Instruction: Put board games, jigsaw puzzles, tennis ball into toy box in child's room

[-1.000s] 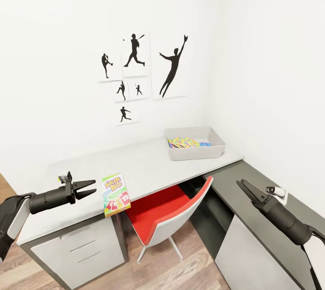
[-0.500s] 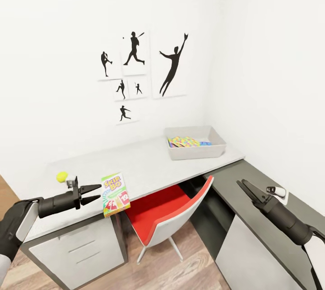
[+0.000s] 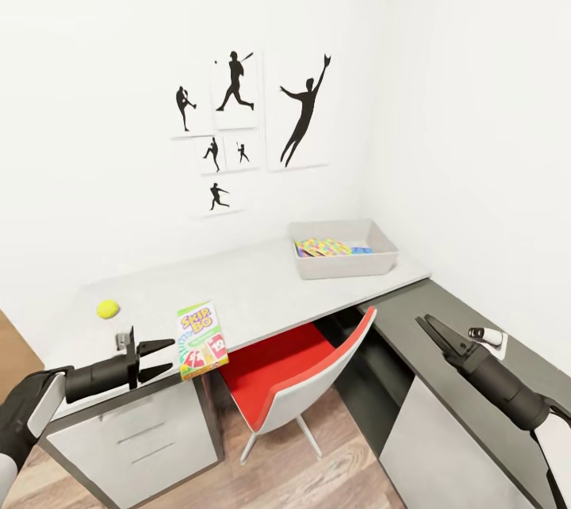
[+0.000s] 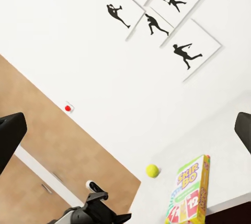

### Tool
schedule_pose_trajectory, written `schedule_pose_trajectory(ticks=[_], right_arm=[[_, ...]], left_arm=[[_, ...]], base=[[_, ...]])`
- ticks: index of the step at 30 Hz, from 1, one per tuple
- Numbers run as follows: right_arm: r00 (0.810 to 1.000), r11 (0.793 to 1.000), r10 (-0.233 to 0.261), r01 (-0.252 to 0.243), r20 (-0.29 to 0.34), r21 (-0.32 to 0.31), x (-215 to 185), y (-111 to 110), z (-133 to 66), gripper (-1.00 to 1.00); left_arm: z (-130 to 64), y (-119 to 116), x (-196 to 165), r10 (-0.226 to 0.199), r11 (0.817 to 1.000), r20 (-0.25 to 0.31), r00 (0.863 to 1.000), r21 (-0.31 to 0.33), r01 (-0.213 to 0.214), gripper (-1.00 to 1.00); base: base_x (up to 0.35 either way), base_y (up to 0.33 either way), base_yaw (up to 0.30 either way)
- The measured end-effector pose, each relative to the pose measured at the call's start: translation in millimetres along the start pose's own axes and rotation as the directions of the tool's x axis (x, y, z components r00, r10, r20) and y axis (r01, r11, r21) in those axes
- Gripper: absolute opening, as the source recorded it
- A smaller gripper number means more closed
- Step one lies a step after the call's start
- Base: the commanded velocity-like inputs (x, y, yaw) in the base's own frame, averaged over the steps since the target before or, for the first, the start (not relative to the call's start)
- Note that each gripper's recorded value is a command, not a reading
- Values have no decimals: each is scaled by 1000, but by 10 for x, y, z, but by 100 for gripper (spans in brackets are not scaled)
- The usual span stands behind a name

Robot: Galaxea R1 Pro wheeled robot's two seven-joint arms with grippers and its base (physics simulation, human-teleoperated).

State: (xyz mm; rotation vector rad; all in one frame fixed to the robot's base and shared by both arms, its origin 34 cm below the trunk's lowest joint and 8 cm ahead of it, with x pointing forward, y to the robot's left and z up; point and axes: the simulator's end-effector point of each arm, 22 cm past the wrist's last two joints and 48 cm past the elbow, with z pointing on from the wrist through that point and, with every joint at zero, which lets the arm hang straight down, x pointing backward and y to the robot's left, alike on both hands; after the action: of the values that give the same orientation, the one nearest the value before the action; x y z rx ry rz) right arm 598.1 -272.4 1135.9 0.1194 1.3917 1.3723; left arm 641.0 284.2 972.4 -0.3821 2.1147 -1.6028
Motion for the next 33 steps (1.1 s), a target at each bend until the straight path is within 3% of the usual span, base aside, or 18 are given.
schedule_pose_trajectory(ticks=[13, 33], right_arm=[[1000, 1000, 2, -2, 0, -1, 65, -117, -14, 100], [1000, 1000, -1, 1, 1, 2, 183, -315, -44, 100]], left_arm=[[-100, 174, -92, 13, 1000, 15, 1000, -27, -12, 100], [-13, 523, -87, 17, 996, 16, 1000, -85, -15, 100]], base=[[0, 0, 0], [0, 0, 0]])
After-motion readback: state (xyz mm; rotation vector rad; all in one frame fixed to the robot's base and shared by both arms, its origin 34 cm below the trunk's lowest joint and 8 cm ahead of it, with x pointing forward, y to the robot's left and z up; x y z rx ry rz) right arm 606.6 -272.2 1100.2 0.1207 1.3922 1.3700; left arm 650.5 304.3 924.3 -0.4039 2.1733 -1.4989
